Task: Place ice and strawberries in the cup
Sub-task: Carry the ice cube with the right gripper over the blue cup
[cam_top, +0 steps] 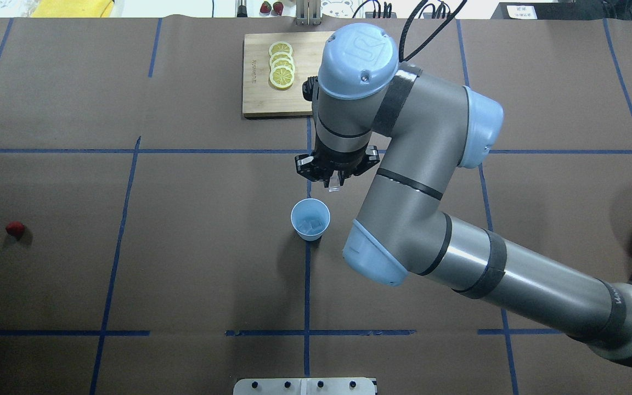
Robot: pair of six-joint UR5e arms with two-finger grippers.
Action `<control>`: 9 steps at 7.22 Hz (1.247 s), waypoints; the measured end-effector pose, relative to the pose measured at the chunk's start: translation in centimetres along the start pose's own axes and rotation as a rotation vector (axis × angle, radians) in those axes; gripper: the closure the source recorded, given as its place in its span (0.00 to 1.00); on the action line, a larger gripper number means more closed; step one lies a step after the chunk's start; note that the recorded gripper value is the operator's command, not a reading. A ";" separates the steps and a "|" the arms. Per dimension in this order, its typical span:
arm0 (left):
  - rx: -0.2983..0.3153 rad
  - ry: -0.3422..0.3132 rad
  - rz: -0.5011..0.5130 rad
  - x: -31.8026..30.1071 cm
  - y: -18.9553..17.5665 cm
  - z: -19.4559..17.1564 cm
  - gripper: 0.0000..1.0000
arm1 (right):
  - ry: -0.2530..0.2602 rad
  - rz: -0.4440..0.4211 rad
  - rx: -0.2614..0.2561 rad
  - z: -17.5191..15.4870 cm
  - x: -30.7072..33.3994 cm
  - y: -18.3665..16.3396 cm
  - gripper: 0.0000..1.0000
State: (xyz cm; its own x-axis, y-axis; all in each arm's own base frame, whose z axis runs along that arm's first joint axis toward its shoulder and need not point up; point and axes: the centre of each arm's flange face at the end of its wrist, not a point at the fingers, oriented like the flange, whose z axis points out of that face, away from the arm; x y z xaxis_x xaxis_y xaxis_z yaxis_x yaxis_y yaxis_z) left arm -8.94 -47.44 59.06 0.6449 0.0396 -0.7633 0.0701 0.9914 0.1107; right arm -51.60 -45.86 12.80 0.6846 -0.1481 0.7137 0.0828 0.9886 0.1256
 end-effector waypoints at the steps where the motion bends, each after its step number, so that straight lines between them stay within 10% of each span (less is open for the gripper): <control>1: 0.000 0.000 0.000 0.0 0.0 0.0 0.00 | -0.003 -0.001 0.006 1.7 -1.3 0.3 0.98; 4: -0.001 -0.001 -0.001 -0.1 0.0 0.1 0.00 | 0.011 -0.023 -0.003 4.4 -3.4 2.6 0.96; 6: -0.001 -0.002 -0.001 -0.1 -0.1 0.0 0.00 | 0.017 -0.033 -0.012 5.2 -3.9 3.5 0.49; 7: -0.001 -0.002 -0.001 -0.1 -0.1 0.0 0.00 | 0.018 -0.022 -0.014 5.4 -4.0 3.6 0.08; 9: -0.001 -0.001 -0.001 0.0 -0.1 0.0 0.00 | 0.017 0.008 -0.009 5.3 -4.0 3.6 0.02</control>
State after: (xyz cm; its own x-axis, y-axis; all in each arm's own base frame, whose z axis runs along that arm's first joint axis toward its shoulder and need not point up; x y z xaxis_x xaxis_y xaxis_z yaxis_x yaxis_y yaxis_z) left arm -8.94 -47.50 59.10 0.6452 0.0390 -0.7630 0.0700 0.9915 0.1099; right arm -57.87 -41.83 14.02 0.6976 -0.1395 0.7028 0.0835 0.9900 0.1136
